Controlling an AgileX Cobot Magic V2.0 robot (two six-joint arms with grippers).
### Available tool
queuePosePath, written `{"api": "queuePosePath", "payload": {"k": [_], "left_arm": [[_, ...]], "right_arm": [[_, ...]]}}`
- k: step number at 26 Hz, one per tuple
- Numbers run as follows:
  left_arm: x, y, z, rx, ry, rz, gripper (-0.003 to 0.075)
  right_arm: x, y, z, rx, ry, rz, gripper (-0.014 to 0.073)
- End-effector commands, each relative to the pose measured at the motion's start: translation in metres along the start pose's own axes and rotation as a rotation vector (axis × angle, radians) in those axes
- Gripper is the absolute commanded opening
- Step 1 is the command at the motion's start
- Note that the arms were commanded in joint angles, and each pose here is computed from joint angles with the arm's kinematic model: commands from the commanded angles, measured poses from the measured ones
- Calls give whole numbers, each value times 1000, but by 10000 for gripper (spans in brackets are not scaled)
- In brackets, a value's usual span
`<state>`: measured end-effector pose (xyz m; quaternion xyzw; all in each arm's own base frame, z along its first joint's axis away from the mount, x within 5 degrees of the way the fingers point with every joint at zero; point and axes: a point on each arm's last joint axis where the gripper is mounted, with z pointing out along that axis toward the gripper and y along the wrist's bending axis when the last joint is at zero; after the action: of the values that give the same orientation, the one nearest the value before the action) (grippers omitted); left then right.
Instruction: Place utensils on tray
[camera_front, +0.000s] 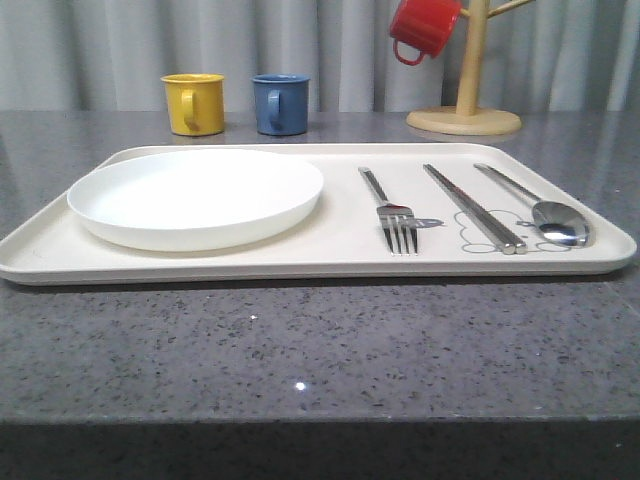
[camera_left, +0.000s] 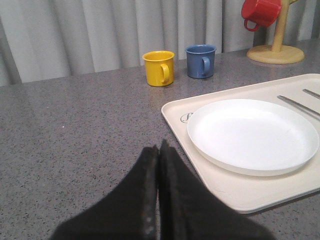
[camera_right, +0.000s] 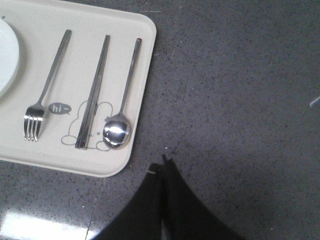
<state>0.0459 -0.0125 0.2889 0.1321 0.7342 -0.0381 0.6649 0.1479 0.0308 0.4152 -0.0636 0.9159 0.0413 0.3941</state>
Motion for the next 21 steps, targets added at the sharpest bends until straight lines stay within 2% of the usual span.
{"api": "queuePosePath", "payload": {"k": [1,12,21], "left_arm": [[-16,2,-2,-14,-100,-19,-18],[-16,2,-2,-14,-100,-19,-18],[-16,2,-2,-14,-100,-19,-18]], "right_arm": [[24,-3,-7,1,-168,-20,-67],[112,-8,3,-22,-447,-30,-67],[146,-10,-2,-35,-628,-28,-67]]}}
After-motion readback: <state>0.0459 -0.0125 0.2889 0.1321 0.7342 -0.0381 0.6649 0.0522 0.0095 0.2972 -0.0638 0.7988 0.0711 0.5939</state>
